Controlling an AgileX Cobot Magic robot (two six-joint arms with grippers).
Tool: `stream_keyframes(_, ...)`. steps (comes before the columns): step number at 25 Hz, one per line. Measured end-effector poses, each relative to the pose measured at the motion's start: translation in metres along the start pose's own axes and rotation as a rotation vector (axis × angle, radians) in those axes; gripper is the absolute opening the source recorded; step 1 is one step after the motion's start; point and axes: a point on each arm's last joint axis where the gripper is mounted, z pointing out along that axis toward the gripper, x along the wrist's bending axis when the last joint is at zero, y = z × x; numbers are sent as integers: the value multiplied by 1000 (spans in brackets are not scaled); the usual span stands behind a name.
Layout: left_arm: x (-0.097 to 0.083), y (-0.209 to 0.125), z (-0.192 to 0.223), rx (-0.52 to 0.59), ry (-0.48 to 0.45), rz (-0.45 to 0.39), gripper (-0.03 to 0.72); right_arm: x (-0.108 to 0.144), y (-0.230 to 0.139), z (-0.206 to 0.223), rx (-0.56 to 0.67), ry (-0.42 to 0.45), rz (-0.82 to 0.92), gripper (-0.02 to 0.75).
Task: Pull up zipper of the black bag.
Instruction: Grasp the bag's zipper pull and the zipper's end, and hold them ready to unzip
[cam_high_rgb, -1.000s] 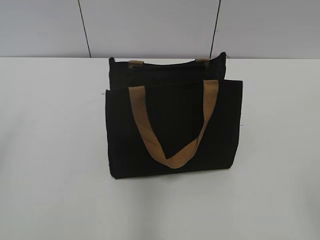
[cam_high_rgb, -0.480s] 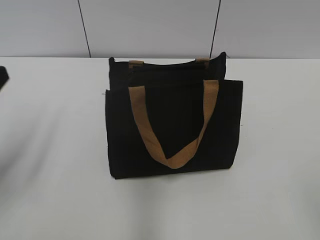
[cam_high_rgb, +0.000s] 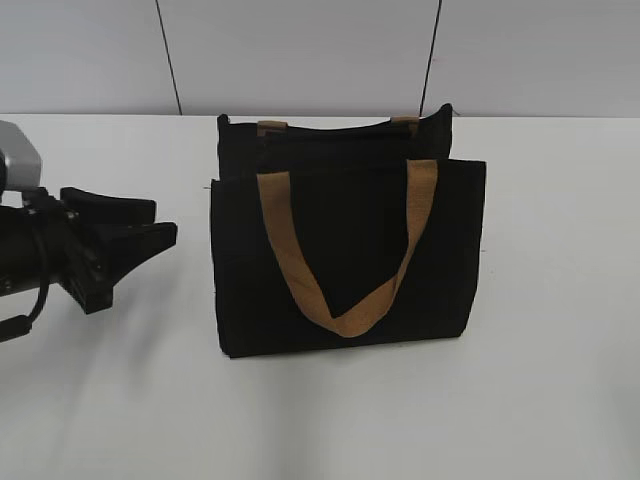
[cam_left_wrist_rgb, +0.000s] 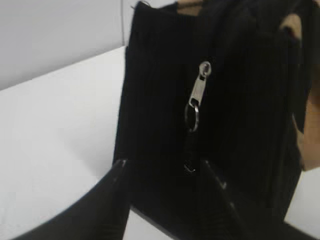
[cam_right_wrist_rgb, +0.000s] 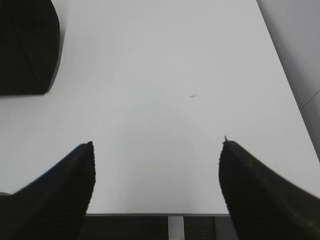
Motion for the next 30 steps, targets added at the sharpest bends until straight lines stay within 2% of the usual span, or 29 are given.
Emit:
stream_keyframes(4, 6, -7, 21, 7, -115, 42, 333, 0, 0, 0, 0, 0, 0, 587)
stream_keyframes(7, 9, -12, 37, 14, -160, 53, 332, 0, 0, 0, 0, 0, 0, 587)
stream_keyframes(19, 8, -39, 88, 47, -267, 36, 308, 0, 0, 0, 0, 0, 0, 587)
stream_keyframes(22, 7, -46, 95, 49, -281, 28, 237, 0, 0, 0, 0, 0, 0, 587)
stream_keyframes(25, 5, -46, 97, 32, -289, 17, 73, 0, 0, 0, 0, 0, 0, 587)
stream_keyframes(30, 6, -40, 97, -25, -278, -3, 21, 0, 0, 0, 0, 0, 0, 587)
